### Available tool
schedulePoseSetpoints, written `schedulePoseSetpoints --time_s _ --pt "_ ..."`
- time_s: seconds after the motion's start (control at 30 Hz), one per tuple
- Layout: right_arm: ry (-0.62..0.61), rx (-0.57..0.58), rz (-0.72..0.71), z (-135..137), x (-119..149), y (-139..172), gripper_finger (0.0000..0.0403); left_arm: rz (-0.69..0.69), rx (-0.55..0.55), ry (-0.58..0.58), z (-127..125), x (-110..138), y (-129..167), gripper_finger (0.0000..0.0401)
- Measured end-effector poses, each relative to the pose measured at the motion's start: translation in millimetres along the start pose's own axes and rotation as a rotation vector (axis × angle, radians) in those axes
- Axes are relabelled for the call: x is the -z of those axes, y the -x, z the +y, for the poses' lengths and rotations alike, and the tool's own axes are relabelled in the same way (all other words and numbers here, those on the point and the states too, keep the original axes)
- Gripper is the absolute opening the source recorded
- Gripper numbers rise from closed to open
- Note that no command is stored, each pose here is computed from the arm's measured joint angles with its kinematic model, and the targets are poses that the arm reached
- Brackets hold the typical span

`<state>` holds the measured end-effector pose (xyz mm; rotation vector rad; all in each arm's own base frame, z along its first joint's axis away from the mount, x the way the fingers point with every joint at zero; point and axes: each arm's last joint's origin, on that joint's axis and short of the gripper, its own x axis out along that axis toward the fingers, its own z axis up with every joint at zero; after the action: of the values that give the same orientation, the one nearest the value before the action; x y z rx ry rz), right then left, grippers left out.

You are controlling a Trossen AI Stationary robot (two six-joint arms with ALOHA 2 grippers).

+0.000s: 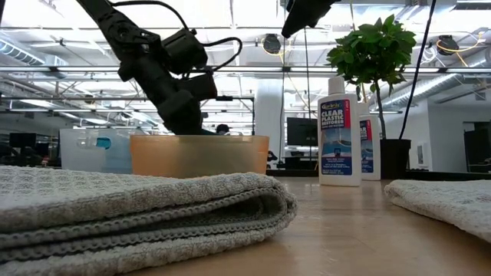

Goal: Pick & Place Kitchen Items
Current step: Put the green towel into the orange bin, then put the yellow towel into the orange bin

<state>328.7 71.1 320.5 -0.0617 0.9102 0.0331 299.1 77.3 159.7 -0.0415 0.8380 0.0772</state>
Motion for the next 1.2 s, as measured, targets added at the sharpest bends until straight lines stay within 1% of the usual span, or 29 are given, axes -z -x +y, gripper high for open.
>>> schedulePoseSetpoints --time_s 0.2,0.3,0.4,0.6,0.73,0.93,1.03,1.2 --pt "0.0 0.0 0.0 0.0 0.0 0.0 0.0001 0.021 -0.188 -0.042 -0.7 -0.7 -0.2 0.0088" --pt "0.0 0.0 0.0 0.0 0.0 0.0 0.0001 0.02 -0.202 -0.046 -2.5 -1.2 -0.4 0.0118" --pt "0.0 0.0 0.0 0.0 0.0 0.0 0.0001 0.019 -0.207 -0.042 -3.0 -1.3 -0.4 0.0161" --pt "0.0 0.0 0.0 -0.1 0.0 0.0 0.0002 0.033 -0.31 -0.042 0.0 -1.0 0.4 0.025" --pt "0.0 0.0 0.0 0.0 0.0 0.0 0.0001 0.037 -0.321 -0.063 0.4 -1.1 0.6 0.0289" --pt "0.0 0.0 0.0 0.0 0.0 0.0 0.0002 0.003 -0.326 -0.064 0.5 -5.0 2.7 0.0316" --pt "0.0 0.0 0.0 -0.1 0.0 0.0 0.0001 -0.02 -0.328 -0.06 -0.8 -7.3 2.6 0.0319" --pt "0.0 0.0 0.0 -0.1 0.0 0.0 0.0002 -0.019 -0.329 0.0 -3.1 -6.0 0.1 0.0319"
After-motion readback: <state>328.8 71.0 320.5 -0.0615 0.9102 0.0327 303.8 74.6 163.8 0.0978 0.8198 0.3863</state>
